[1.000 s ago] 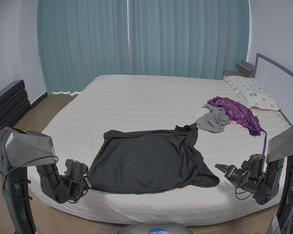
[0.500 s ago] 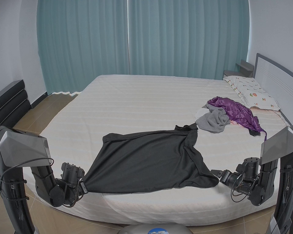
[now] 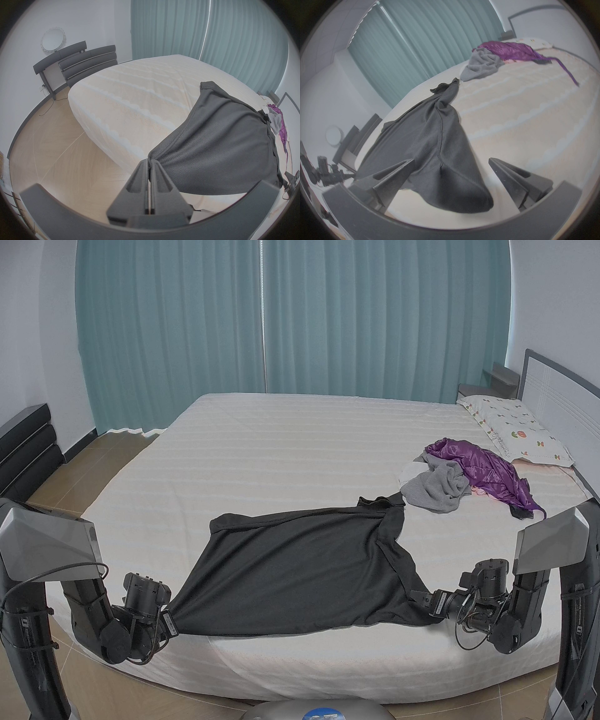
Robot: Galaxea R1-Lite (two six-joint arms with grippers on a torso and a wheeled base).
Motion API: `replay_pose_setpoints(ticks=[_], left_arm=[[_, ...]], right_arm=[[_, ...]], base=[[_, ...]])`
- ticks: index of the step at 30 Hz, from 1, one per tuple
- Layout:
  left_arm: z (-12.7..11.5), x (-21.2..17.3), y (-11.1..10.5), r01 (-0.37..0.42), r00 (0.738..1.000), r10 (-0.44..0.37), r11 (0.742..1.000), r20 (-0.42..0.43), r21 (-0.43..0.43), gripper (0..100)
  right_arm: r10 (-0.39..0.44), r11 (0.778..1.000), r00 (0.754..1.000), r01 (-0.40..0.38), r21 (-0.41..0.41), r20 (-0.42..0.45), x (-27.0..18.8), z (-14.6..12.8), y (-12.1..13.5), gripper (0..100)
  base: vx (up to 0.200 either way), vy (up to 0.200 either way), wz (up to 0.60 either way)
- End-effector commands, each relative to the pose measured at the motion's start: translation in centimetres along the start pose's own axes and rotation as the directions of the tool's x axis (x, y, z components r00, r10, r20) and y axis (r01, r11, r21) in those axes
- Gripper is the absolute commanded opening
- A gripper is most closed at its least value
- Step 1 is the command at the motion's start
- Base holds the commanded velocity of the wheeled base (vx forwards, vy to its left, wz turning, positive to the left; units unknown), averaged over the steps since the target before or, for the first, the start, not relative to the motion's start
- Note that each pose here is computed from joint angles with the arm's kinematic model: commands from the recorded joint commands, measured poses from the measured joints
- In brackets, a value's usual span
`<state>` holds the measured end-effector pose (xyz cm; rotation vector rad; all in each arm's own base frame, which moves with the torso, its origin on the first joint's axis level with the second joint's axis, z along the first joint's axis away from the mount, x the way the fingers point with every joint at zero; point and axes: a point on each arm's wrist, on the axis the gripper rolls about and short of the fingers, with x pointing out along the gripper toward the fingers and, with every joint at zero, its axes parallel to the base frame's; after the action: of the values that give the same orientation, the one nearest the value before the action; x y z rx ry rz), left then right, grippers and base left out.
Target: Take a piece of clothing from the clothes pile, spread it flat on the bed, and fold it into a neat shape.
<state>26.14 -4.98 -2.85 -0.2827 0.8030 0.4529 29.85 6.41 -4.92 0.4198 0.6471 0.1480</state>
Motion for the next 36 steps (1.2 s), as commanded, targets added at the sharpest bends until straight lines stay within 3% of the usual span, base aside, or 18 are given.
replay_pose_setpoints(ticks=[1, 7, 10, 15, 23, 27, 33, 36], left_arm=[[-0.1, 0.0, 0.0, -0.002, 1.000, 0.002, 1.000, -0.004, 0.003, 0], [-0.2, 0.1, 0.0, 0.000, 1.000, 0.001, 1.000, -0.007, 0.011, 0], [-0.3, 0.2, 0.0, -0.002, 1.000, 0.002, 1.000, -0.014, 0.016, 0], [-0.6, 0.4, 0.0, -0.004, 1.000, 0.005, 1.000, -0.018, 0.019, 0], [-0.7, 0.4, -0.1, 0.003, 1.000, -0.002, 1.000, -0.023, 0.025, 0], [-0.6, 0.3, -0.1, 0.003, 1.000, -0.003, 1.000, -0.022, 0.024, 0], [-0.7, 0.3, -0.1, 0.003, 1.000, -0.002, 1.000, -0.023, 0.025, 0], [-0.7, 0.4, -0.1, 0.000, 1.000, 0.001, 1.000, -0.026, 0.026, 0]], right_arm=[[-0.019, 0.997, 0.999, 0.022, -0.074, 0.046, 0.9, 1.1, -0.1, 100], [-0.021, 0.980, 0.990, 0.048, -0.194, 0.141, 1.7, 4.1, 1.7, 100], [-0.016, 0.975, 0.998, 0.031, -0.222, 0.068, 2.4, 3.9, 3.4, 100], [-0.051, 0.963, 0.999, 0.051, -0.264, 0.008, 4.2, 3.0, 3.9, 100], [-0.183, 0.922, 0.980, 0.143, -0.361, -0.080, 6.4, 2.2, 1.9, 100], [-0.265, 0.886, 0.963, 0.223, -0.405, -0.048, 7.0, 2.6, -0.1, 100], [-0.300, 0.887, 0.954, 0.279, -0.368, 0.000, 6.4, 4.5, -1.8, 100], [-0.341, 0.886, 0.938, 0.341, -0.315, 0.056, 5.2, 7.0, -3.9, 100]], base=[[0.000, 0.000, 0.00], [0.000, 0.000, 0.00], [0.000, 0.000, 0.00], [0.000, 0.000, 0.00], [0.000, 0.000, 0.00], [0.000, 0.000, 0.00], [0.000, 0.000, 0.00], [0.000, 0.000, 0.00]])
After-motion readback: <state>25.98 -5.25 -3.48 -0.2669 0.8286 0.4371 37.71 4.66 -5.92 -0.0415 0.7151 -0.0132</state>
